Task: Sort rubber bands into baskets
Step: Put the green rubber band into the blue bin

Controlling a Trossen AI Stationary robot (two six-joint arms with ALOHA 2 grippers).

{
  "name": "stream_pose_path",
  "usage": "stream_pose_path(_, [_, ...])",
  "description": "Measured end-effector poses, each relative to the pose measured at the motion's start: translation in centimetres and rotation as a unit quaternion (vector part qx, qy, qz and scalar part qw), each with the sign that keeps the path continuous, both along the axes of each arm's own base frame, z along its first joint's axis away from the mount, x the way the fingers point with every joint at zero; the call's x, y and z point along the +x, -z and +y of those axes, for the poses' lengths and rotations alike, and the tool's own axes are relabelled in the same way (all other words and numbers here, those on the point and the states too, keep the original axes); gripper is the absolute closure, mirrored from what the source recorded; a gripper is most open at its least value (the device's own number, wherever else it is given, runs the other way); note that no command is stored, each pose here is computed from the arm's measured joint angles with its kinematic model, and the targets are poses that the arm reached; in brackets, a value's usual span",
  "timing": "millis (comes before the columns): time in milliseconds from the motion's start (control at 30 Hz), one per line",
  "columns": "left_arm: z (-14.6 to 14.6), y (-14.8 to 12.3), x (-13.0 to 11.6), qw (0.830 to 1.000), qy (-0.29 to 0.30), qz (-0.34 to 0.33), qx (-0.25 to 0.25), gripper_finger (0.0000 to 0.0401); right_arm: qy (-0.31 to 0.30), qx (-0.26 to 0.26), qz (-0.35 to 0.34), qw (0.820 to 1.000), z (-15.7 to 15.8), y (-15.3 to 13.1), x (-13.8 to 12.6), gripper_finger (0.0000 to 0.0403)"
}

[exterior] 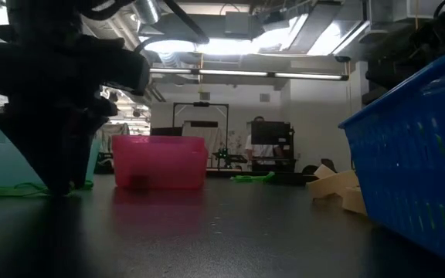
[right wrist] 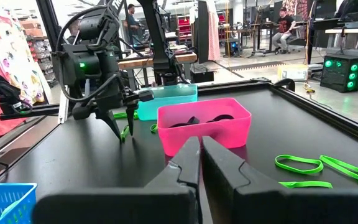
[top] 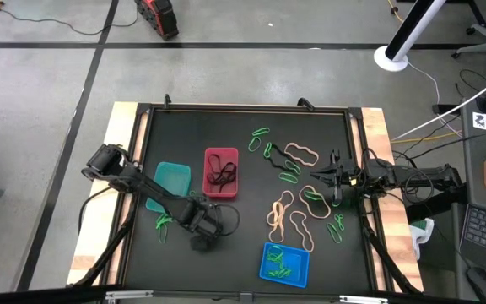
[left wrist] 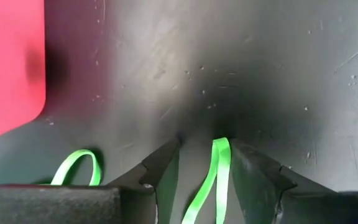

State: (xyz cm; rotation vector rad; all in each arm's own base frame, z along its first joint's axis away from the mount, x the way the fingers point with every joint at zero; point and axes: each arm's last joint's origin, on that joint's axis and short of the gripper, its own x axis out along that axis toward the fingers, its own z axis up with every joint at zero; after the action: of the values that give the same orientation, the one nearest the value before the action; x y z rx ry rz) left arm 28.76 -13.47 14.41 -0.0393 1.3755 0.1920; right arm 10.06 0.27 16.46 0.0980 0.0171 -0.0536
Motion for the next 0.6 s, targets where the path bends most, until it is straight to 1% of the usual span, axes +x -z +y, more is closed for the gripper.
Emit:
stream_pose_path(200, [0.06,0.01,0.03,1.0,0.0,0.005,-0.011,0.0265,0.0,0.0,0.0,1.0,0.0,0.01,0.0,0.0384])
stream_pose_path(300, [0.03,0.01,0.01,1.0,0.0,0.006,-0.012,0.028,0.0,0.0,0.0,1.0,0.0,0.0,0.0,0.0384])
stream_pose_path(433, [0.04,0.01,0.02,1.0,0.0,0.006,-0.012,0.032,0.0,0.0,0.0,1.0,0.0,0.0,0.0,0.0384])
stream_pose_path(600, [-0.01,0.01,0.04,1.0,-0.007,0.006,-0.019,0.0385,0.0,0.0,0.0,1.0,0.0,0.01,0.0,0.0384])
